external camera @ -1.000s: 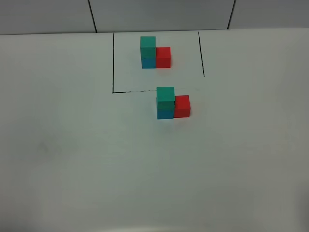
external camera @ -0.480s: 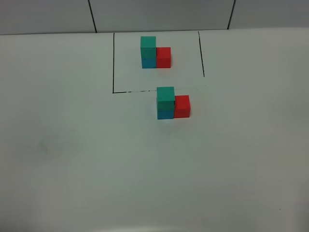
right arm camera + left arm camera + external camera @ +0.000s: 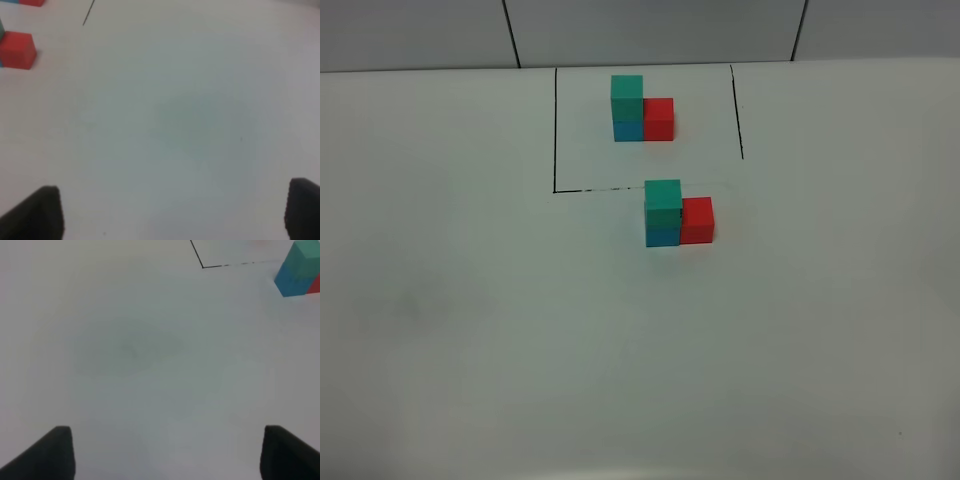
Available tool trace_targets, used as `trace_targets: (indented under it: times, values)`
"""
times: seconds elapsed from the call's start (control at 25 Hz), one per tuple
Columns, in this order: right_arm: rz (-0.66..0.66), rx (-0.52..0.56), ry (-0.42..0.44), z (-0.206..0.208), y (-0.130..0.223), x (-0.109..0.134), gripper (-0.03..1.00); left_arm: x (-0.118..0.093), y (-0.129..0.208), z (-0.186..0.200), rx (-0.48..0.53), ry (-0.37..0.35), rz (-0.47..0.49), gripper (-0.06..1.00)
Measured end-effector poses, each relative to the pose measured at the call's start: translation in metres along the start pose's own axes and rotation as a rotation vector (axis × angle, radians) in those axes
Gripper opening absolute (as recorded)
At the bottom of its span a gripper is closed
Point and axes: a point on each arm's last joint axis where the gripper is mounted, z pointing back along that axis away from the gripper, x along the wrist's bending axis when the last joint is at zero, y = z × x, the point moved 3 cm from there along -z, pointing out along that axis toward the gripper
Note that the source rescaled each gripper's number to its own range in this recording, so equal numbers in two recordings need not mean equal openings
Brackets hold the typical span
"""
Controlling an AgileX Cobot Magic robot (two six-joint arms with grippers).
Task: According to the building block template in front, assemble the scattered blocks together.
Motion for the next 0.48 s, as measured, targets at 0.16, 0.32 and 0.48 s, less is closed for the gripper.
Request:
trace_targets:
  times: [0.16, 0.32, 0.48]
  values:
    - [-0.022, 0.001, 0.004, -0.0001, 0.0002, -0.0004, 0.83, 0.0, 0.0, 0.0, 0.0, 0.0, 0.0, 0.92]
    - [-0.033, -0.002, 0.01, 0.0003, 0.0005, -0.0011, 0.83, 0.0, 0.0, 0.0, 0.0, 0.0, 0.0, 0.92]
    - [-0.036, -0.002, 0.01, 0.0003, 0.0005, -0.0011, 0.83, 0.0, 0.0, 0.0, 0.0, 0.0, 0.0, 0.92]
